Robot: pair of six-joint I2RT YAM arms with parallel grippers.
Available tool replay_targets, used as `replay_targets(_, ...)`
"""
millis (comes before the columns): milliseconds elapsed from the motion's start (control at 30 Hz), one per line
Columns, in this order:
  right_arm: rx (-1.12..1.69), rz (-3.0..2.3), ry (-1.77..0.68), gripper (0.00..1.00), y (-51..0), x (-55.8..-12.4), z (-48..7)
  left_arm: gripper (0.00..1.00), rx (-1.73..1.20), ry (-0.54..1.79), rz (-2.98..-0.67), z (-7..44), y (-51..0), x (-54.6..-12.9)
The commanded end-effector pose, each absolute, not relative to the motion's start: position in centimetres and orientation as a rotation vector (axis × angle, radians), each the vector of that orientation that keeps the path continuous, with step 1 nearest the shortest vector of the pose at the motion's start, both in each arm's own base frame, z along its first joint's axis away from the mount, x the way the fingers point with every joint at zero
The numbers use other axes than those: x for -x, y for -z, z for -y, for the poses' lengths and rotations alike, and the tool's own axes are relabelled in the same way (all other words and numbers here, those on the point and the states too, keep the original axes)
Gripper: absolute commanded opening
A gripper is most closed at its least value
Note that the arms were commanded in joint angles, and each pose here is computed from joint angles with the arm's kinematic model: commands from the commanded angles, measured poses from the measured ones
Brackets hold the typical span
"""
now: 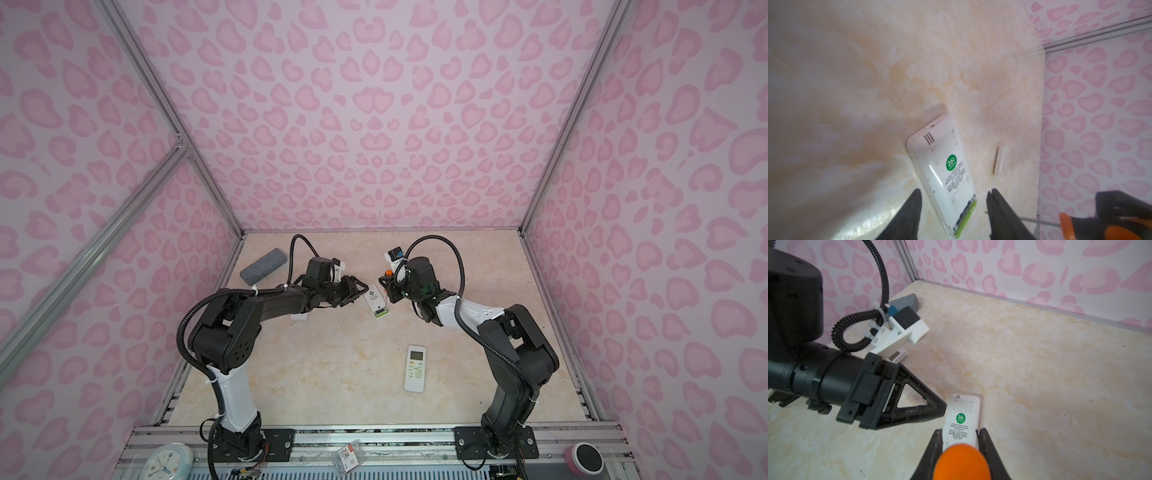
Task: Unload the batteries from the remote control
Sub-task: 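Grasp the remote with left gripper while right gripper brings screwdriver to batteries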
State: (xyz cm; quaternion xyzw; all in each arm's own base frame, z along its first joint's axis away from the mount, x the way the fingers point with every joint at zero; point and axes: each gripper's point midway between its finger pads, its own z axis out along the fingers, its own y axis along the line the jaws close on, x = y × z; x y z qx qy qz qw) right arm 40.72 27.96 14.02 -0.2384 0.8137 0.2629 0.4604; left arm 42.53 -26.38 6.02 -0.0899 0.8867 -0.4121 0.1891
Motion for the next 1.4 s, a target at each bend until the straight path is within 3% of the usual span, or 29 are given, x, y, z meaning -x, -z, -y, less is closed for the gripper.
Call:
replay_targets(0,0.607,-1.949,-0.621,0.0,-14.6,-40.8,-28.0,0.53,0.221,1.182,-2.48,27.1,-6.0,-43.2)
replay_targets(267,0.615,-1.948,-0.609,0.0,-14.1,-40.8,-28.3,0.48,0.19,1.192,-2.492,27.7,-5.3,-43.8)
replay_targets(1367,0.635,-1.936,-0.597,0.0,-12.6,-41.9,-29.6,0.44,0.168,1.196,-2.518,28.0,-4.5,-43.1)
